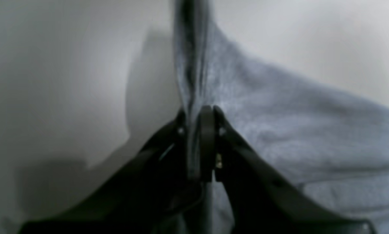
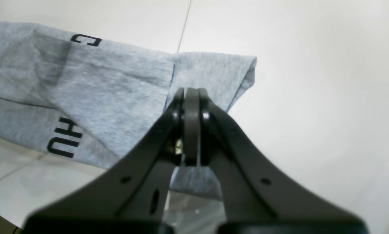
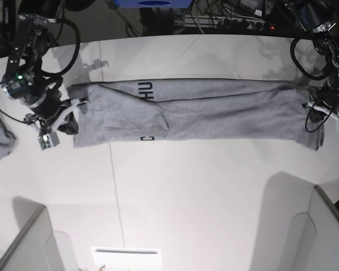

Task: Fold the T-shirt properly
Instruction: 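Lift the strip end with the left gripper and fold it toward the middle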

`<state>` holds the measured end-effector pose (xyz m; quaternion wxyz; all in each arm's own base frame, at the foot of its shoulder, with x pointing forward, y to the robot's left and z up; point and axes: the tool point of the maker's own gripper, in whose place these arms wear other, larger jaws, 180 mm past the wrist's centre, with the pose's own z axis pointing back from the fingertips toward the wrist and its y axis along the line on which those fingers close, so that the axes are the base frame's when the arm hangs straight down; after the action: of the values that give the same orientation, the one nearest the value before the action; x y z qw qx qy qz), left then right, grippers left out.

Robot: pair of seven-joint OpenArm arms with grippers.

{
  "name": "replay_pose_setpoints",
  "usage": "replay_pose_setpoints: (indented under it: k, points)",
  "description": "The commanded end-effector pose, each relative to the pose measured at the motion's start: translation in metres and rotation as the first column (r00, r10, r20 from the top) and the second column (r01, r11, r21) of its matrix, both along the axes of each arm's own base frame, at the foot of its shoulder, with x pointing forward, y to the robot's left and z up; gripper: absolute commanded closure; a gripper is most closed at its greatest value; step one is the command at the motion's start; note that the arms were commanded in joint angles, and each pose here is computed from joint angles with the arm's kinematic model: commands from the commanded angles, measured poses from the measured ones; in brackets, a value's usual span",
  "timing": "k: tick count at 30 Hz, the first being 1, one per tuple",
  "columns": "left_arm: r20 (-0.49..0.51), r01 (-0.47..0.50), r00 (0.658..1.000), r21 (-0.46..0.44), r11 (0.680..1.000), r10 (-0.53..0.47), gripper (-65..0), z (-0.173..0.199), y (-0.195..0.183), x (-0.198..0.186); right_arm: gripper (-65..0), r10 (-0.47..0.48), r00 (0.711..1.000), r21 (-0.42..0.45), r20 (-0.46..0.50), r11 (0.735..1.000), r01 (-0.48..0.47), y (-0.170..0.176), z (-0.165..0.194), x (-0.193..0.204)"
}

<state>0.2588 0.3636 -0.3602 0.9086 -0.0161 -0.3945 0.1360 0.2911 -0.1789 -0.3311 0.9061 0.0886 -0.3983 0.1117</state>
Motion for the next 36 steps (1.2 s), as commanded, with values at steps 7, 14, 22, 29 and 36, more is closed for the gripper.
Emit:
replay_pose_setpoints:
  k: [7, 14, 22, 29, 36]
  points:
    - [0.037, 0.111, 0.993, 0.021, 0.994, -0.112, 0.0, 0.024, -0.051, 0.003, 0.0, -0.003, 0.998, 0.023, 0.057, 1.0, 0.001, 0.004, 0.014, 0.009]
    - [0.026, 0.249, 0.968, -0.042, 0.968, -0.248, 0.0, 0.025, -0.13, 0.017, 0.0, -0.003, 0.998, 0.025, 0.059, 1.0, 0.002, 0.004, 0.014, 0.01]
    - [-0.01, 0.408, 0.91, -0.164, 0.898, -0.415, 0.0, 0.003, -0.225, 0.017, 0.0, -0.003, 0.999, 0.025, 0.054, 1.0, 0.002, 0.004, 0.013, 0.008]
    - [-0.028, 0.459, 0.879, -0.218, 0.862, -0.475, 0.0, -0.003, -0.268, 0.015, 0.0, -0.003, 0.999, 0.025, 0.054, 1.0, 0.002, 0.004, 0.013, 0.008]
    - [-0.012, 0.485, 0.864, -0.246, 0.839, -0.503, 0.0, 0.0, -0.29, 0.016, 0.0, -0.003, 0.999, 0.026, 0.052, 1.0, 0.002, 0.004, 0.012, 0.008]
